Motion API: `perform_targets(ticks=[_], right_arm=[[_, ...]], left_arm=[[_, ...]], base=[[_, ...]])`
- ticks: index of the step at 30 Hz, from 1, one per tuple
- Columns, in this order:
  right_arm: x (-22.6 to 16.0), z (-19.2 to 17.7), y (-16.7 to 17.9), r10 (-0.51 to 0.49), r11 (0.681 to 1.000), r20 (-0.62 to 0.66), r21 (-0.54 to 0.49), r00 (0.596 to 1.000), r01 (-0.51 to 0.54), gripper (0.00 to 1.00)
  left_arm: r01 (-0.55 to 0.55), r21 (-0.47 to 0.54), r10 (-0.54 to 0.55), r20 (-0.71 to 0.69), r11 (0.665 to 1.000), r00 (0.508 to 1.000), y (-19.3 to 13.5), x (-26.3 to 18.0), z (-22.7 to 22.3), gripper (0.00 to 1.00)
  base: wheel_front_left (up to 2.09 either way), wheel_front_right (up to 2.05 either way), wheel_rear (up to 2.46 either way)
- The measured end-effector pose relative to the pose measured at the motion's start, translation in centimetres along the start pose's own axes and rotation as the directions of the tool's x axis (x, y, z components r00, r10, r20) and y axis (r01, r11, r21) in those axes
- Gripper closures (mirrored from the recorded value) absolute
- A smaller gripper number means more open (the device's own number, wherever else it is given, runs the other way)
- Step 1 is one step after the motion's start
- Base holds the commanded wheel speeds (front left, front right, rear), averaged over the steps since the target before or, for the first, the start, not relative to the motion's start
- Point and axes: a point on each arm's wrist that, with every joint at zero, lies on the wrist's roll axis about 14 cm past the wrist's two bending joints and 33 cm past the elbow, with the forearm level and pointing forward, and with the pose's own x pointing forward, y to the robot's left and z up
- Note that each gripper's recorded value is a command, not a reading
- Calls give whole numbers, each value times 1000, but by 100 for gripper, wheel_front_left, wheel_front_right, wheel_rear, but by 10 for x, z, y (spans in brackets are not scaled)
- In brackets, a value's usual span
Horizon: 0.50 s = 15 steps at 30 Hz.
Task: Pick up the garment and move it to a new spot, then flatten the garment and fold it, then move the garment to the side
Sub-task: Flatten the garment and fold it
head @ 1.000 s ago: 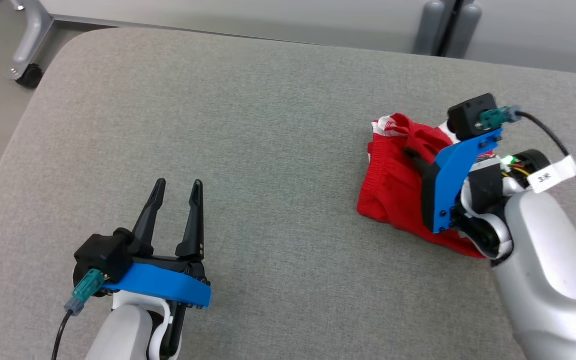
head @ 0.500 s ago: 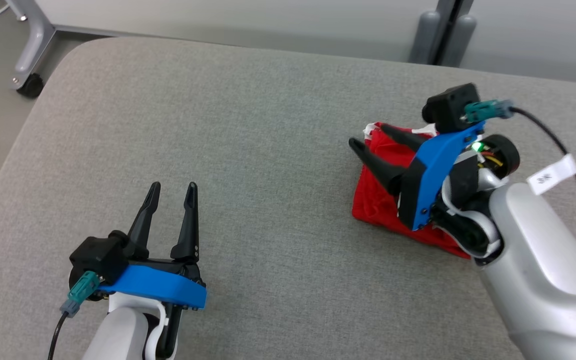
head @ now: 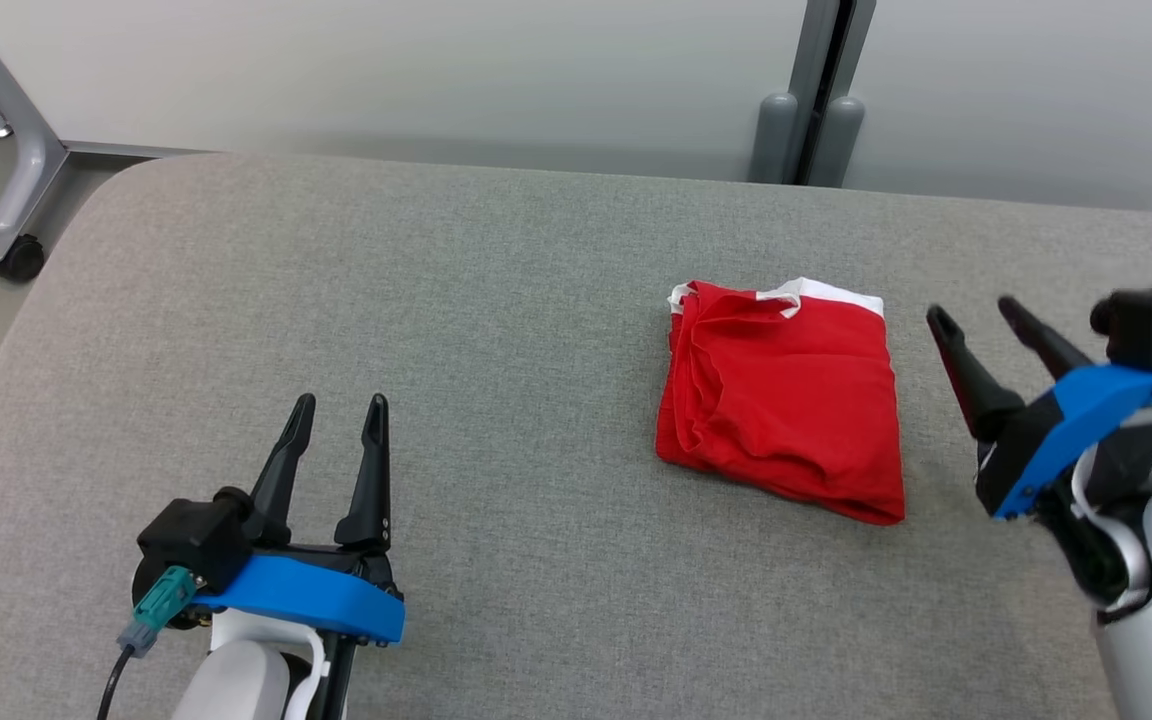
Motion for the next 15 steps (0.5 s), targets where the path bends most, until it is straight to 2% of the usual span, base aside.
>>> perform_targets(ticks=[5,6,7,8,9,15], right_arm=[[0,-40,-5,-49,997,-65,55,997,53,0],[2,-47,-4,-49,996,-81,64,995,54,7],[5,-54,-1,-44,996,-101,71,994,52,62],[10,-58,3,-35,996,-119,72,992,44,91],[16,-61,8,-23,997,-132,75,991,33,100],[56,-65,37,50,998,-220,34,974,-44,100]], left_arm=[[0,6,0,-9,1000,1000,2,0,-2,0],[0,7,0,-11,1000,1000,2,0,-3,0],[1,8,-1,-15,1000,1000,2,0,-4,0],[0,9,1,-18,1000,1000,3,0,-5,0],[0,11,0,-18,1000,1000,3,1,-5,0],[-1,27,2,-23,1000,1000,5,5,-5,0]], base=[[0,0,0],[0,0,0],[0,0,0],[0,0,0],[0,0,0],[0,0,0]])
